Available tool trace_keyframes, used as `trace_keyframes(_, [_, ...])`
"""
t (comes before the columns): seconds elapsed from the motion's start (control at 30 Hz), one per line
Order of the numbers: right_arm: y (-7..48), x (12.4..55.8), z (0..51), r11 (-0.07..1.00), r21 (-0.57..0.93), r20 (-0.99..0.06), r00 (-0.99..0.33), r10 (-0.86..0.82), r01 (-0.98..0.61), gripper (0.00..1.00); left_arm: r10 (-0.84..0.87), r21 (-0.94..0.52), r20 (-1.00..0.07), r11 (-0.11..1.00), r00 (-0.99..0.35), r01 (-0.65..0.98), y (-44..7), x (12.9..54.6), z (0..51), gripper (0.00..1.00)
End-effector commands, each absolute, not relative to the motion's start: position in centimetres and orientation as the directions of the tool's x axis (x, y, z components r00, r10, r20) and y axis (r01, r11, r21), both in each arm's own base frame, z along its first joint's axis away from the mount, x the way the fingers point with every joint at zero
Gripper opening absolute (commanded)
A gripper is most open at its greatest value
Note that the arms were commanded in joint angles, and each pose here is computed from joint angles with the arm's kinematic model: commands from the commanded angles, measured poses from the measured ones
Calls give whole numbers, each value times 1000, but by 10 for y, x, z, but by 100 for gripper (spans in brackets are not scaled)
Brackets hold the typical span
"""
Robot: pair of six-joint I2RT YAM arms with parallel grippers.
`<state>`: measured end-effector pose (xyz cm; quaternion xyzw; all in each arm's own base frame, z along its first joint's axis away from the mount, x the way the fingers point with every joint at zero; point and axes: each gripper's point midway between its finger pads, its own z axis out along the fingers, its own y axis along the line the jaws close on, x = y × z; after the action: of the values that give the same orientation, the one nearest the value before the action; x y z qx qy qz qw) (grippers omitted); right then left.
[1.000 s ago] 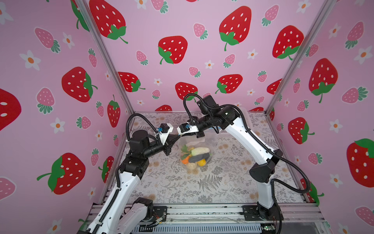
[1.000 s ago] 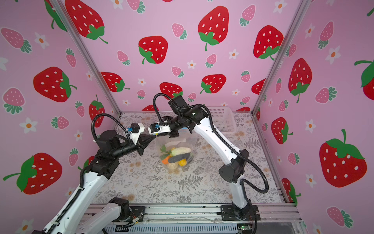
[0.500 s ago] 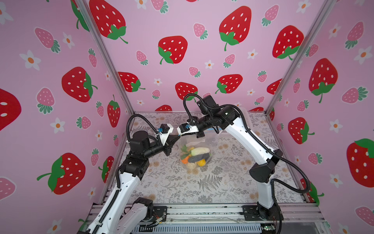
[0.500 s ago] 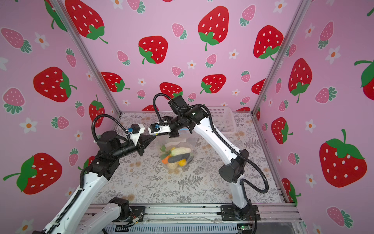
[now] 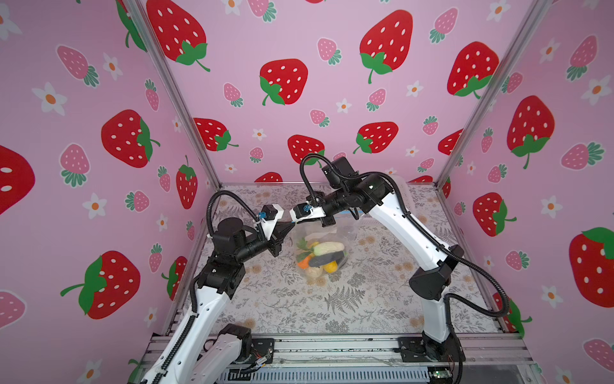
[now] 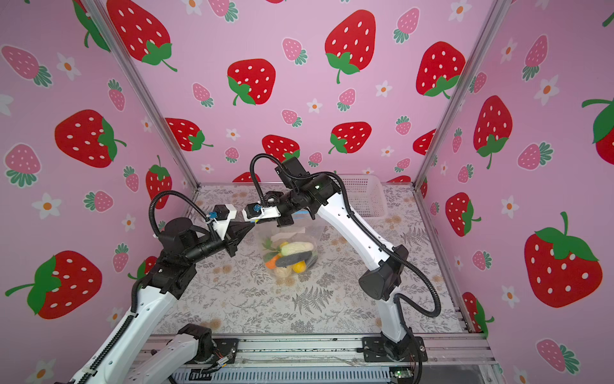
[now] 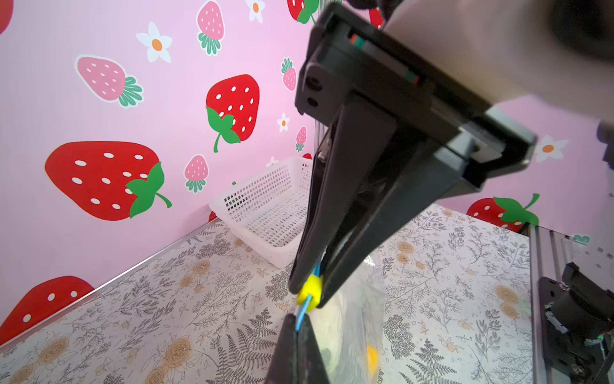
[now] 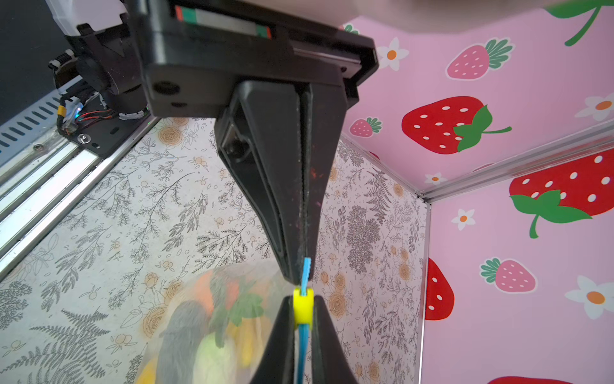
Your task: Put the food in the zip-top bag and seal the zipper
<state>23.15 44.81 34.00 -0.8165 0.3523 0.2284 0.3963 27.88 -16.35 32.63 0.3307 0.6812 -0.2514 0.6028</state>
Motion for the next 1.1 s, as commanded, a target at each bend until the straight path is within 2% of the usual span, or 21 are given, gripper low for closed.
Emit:
trace_keyframes(0.0, [434, 223, 351, -446, -469, -665, 638, -390, -762, 10, 153, 86, -988, 720, -37, 688, -151, 289, 329, 0])
trace_keyframes(0.4, [419, 230, 347, -432, -444, -667, 612, -426, -785, 9, 154, 84, -987, 757, -51, 648, -139, 290, 322, 0])
trace_keyframes(0.63, [420, 227, 350, -437, -445, -680, 612, -403, -782, 8, 165, 61, -983, 700, -77, 712, -151, 290, 322, 0])
trace_keyframes(0.67, [420, 226, 350, -439, -444, -681, 613, -402, -781, 8, 169, 55, -982, 687, -85, 725, -154, 291, 321, 2])
trace_keyframes(0.8, [421, 224, 351, -442, -445, -683, 614, -396, -779, 8, 173, 73, -983, 666, -59, 743, -160, 290, 328, 33])
trace_keyframes(0.83, [421, 224, 351, -443, -447, -682, 616, -393, -777, 8, 172, 80, -984, 664, -47, 743, -160, 290, 330, 36])
trace_keyframes(0.9, [421, 222, 351, -447, -444, -684, 616, -391, -776, 8, 175, 99, -984, 658, -23, 747, -162, 290, 335, 40])
trace_keyframes(1.07, [422, 222, 351, -449, -443, -685, 616, -389, -776, 8, 175, 112, -985, 628, 0, 770, -168, 289, 343, 41])
